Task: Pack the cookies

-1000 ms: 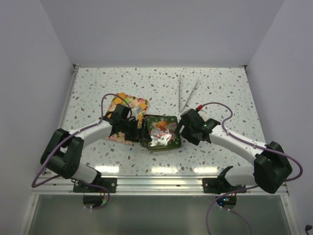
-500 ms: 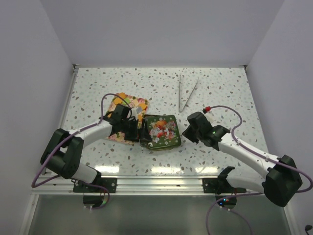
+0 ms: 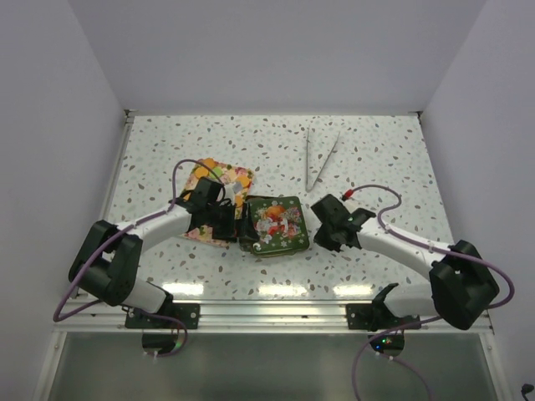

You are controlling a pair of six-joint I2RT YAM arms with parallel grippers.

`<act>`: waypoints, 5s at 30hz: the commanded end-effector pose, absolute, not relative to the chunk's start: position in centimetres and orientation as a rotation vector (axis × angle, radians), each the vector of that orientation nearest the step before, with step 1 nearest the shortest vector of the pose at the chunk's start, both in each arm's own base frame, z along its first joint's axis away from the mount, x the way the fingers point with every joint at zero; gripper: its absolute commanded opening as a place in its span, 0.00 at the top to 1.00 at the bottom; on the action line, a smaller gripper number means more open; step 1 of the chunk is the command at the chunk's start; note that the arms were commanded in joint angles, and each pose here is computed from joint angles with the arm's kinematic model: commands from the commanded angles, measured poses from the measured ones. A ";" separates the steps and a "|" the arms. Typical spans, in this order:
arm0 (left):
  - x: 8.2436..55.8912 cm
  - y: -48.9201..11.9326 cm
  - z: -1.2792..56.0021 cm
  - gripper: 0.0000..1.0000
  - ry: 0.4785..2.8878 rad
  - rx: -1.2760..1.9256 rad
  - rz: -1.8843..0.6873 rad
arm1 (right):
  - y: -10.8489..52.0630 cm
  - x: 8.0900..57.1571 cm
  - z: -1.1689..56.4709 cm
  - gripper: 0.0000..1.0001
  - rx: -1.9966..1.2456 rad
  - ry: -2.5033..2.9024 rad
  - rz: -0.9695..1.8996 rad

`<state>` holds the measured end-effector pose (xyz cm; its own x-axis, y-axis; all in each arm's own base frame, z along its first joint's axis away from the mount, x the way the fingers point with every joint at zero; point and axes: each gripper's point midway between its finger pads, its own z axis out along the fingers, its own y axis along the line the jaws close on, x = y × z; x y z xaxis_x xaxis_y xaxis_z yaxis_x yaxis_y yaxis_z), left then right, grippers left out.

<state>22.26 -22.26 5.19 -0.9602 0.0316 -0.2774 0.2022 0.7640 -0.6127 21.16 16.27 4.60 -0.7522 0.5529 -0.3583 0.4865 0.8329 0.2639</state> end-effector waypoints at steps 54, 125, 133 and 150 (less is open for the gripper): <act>24.8 -19.1 7.5 0.03 2.569 0.122 -0.887 | 26.4 22.7 6.8 1.00 0.507 2.675 0.362; 30.1 -10.3 19.6 0.00 2.263 -0.231 -0.503 | 23.1 22.1 30.0 0.07 -0.070 2.155 0.687; 29.8 -3.8 22.1 0.00 1.995 -0.419 -0.183 | 21.3 18.2 33.6 0.01 -0.272 2.033 0.799; 28.8 3.6 11.4 0.00 1.706 -0.341 0.277 | 18.4 16.8 32.7 0.01 -0.266 2.004 0.748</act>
